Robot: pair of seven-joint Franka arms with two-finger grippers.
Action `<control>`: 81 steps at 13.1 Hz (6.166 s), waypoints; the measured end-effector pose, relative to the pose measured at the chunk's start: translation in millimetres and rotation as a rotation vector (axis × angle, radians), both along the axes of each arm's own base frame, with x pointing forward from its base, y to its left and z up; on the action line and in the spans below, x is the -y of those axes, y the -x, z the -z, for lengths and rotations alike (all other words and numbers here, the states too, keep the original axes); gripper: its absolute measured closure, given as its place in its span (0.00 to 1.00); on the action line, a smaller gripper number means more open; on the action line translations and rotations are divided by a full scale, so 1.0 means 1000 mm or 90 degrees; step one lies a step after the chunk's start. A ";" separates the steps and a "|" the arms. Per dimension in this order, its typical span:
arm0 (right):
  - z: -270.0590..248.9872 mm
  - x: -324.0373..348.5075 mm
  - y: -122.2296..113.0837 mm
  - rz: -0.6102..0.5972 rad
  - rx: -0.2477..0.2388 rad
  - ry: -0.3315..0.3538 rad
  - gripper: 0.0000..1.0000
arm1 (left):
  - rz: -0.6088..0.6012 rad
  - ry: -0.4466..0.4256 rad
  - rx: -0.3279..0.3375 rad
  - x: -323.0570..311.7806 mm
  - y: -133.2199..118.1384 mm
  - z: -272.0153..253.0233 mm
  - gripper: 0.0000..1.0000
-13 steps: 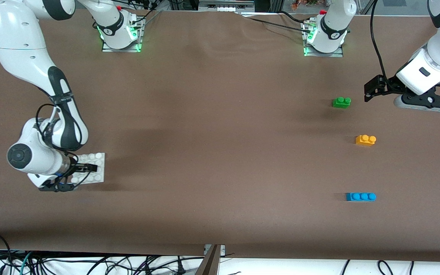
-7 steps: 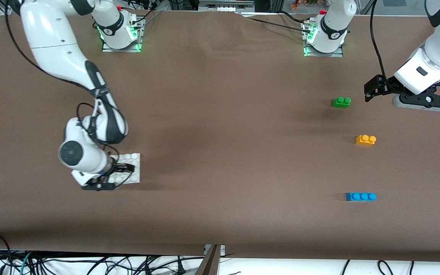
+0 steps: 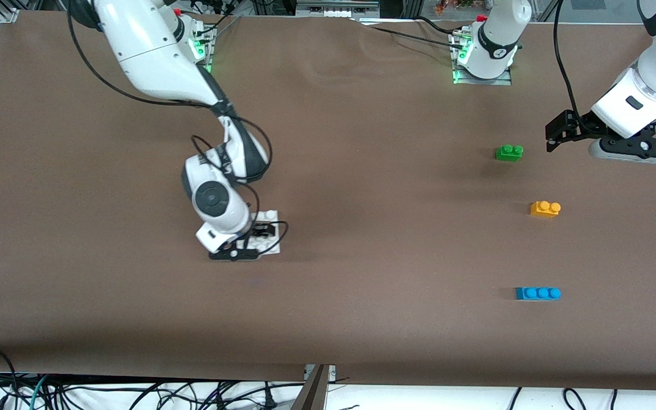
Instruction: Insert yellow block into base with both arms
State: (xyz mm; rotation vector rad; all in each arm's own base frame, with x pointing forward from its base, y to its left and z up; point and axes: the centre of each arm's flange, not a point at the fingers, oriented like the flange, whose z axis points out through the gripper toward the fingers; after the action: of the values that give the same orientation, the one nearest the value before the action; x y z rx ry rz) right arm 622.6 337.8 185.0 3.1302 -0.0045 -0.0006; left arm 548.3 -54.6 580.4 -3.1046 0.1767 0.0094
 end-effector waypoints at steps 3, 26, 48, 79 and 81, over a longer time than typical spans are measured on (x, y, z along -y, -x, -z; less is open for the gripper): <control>0.000 -0.058 0.024 0.033 0.010 -0.007 0.00 | 0.000 0.000 0.000 0.000 0.000 0.000 0.00; -0.164 -0.093 -0.014 -0.030 0.051 -0.023 0.00 | -0.007 -0.002 -0.022 -0.006 0.003 0.004 0.00; -0.418 0.389 0.006 -0.027 0.050 0.004 0.00 | -0.054 0.010 -0.055 -0.091 -0.032 0.069 0.00; -0.412 0.396 0.008 -0.021 0.036 0.003 0.00 | 0.057 0.034 -0.063 -0.173 -0.007 0.383 0.03; -0.412 0.396 0.008 -0.021 0.036 0.003 0.00 | 0.059 0.033 -0.060 -0.173 -0.007 0.382 0.04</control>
State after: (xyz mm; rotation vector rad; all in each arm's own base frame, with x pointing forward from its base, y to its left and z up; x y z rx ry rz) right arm 615.0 -57.8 596.9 3.1240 0.0472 0.0880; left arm 555.7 118.3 198.9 -3.1456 0.3280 0.1526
